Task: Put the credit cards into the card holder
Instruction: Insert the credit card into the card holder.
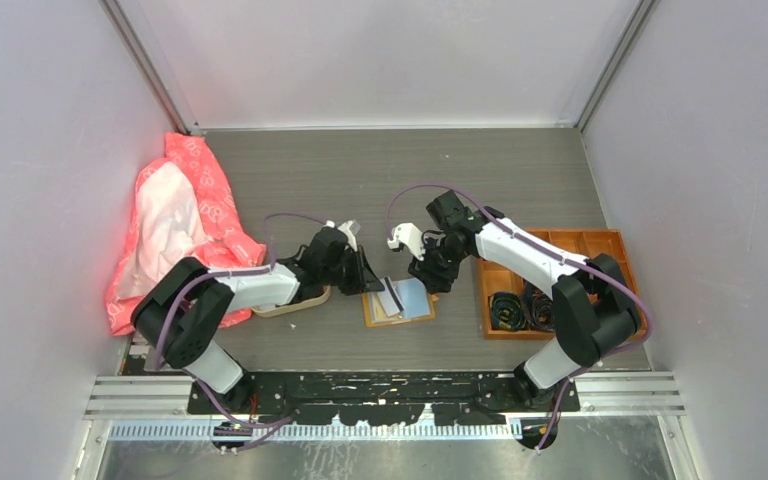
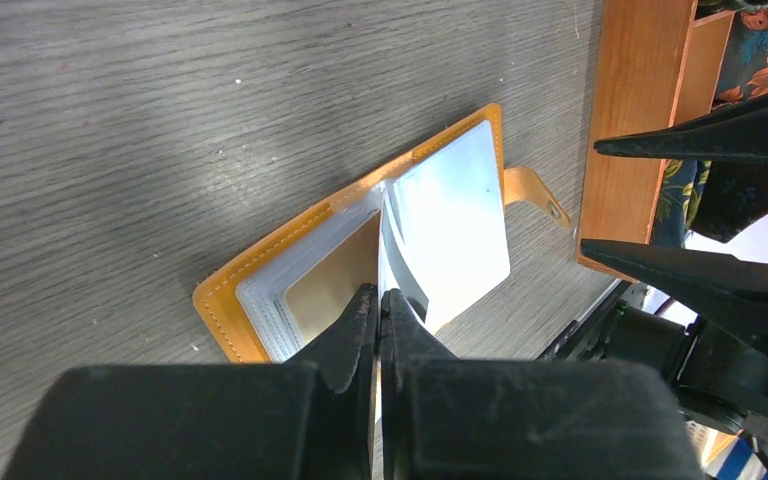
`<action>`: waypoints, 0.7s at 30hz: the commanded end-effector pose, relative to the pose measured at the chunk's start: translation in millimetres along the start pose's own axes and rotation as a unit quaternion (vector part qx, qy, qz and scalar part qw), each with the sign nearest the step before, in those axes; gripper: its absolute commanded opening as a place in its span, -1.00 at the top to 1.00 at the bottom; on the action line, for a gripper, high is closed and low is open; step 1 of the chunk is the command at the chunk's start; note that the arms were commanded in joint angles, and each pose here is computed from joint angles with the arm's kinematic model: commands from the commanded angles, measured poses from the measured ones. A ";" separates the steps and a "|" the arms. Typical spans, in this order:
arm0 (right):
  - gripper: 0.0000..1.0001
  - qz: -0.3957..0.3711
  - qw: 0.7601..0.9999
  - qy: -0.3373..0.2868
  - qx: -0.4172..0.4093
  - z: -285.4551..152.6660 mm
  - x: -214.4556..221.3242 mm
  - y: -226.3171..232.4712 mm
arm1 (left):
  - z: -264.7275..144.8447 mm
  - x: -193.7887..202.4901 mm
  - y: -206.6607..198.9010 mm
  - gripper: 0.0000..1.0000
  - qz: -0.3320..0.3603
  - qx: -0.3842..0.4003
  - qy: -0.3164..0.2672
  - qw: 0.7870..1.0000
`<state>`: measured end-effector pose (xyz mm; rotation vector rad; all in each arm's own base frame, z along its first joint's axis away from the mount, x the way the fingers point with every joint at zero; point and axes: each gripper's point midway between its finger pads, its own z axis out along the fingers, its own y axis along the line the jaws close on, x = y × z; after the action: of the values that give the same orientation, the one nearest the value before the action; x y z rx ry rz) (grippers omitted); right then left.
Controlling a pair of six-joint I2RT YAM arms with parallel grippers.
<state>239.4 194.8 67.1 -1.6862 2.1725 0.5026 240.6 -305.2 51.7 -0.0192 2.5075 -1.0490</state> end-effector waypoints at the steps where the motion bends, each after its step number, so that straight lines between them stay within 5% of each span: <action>1: -0.04 -0.011 1.000 -0.011 -0.007 -2.4 -7.1 3.2 | 5.4 -0.4 -4.4 1.00 -0.008 0.024 -0.003 1.000; 21: -0.14 -0.043 0.999 -0.003 -0.009 -8.2 -3.9 5.6 | 13.3 9.4 -10.5 1.00 -0.035 0.062 0.014 0.997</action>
<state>233.1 191.5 59.0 -1.7358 2.1911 0.5115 234.0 -321.8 45.5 -0.0727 2.5073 -1.2148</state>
